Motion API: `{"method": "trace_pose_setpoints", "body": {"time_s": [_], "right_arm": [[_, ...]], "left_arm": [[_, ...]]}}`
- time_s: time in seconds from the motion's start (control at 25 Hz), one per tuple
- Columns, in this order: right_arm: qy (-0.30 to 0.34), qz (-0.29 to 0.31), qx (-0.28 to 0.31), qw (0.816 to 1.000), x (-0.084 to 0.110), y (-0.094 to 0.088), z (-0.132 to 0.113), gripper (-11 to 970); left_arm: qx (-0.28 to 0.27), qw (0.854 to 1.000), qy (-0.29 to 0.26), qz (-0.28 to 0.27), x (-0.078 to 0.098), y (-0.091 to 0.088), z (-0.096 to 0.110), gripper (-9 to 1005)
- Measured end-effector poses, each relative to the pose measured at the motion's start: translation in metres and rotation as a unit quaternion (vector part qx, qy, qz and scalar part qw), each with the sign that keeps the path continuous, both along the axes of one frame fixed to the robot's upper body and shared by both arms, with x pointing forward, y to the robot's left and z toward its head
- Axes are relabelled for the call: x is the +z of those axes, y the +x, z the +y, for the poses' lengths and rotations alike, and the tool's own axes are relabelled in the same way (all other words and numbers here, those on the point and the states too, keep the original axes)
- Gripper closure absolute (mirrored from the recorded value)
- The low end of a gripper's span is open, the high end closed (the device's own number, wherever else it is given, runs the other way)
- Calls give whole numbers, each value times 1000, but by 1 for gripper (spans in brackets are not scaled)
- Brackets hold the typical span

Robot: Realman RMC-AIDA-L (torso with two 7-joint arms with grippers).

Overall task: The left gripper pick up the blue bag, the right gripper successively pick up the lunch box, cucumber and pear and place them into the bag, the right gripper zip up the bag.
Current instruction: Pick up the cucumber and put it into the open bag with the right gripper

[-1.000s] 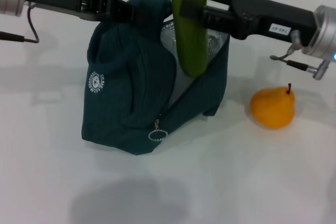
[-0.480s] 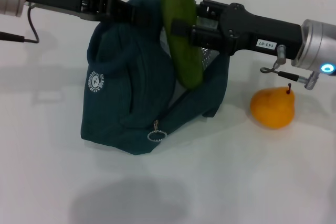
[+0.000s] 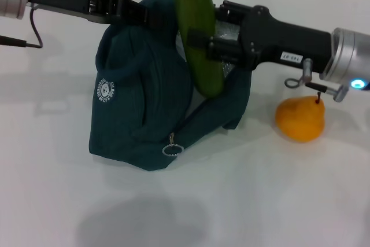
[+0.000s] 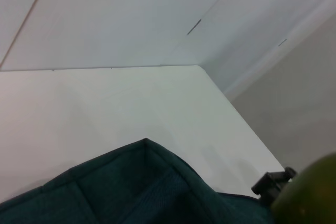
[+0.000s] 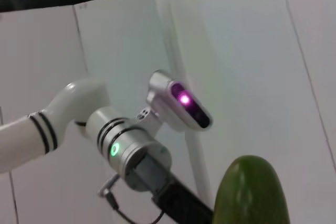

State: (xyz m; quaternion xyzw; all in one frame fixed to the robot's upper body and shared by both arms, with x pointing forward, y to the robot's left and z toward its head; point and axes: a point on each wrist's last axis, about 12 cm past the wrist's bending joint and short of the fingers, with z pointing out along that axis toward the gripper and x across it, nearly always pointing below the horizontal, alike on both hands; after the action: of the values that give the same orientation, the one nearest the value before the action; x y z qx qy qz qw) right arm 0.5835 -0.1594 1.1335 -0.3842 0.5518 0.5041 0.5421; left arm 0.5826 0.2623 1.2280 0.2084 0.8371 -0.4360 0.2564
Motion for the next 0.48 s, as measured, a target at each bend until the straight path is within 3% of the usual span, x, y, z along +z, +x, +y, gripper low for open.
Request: {"method": "trace_pose_setpoints", "body": {"time_s": [0.48], "right_arm": [[15, -61, -24, 998, -9, -12, -4, 319]], "left_arm": [[0, 1000, -1, 0, 0, 0, 0, 952]]}}
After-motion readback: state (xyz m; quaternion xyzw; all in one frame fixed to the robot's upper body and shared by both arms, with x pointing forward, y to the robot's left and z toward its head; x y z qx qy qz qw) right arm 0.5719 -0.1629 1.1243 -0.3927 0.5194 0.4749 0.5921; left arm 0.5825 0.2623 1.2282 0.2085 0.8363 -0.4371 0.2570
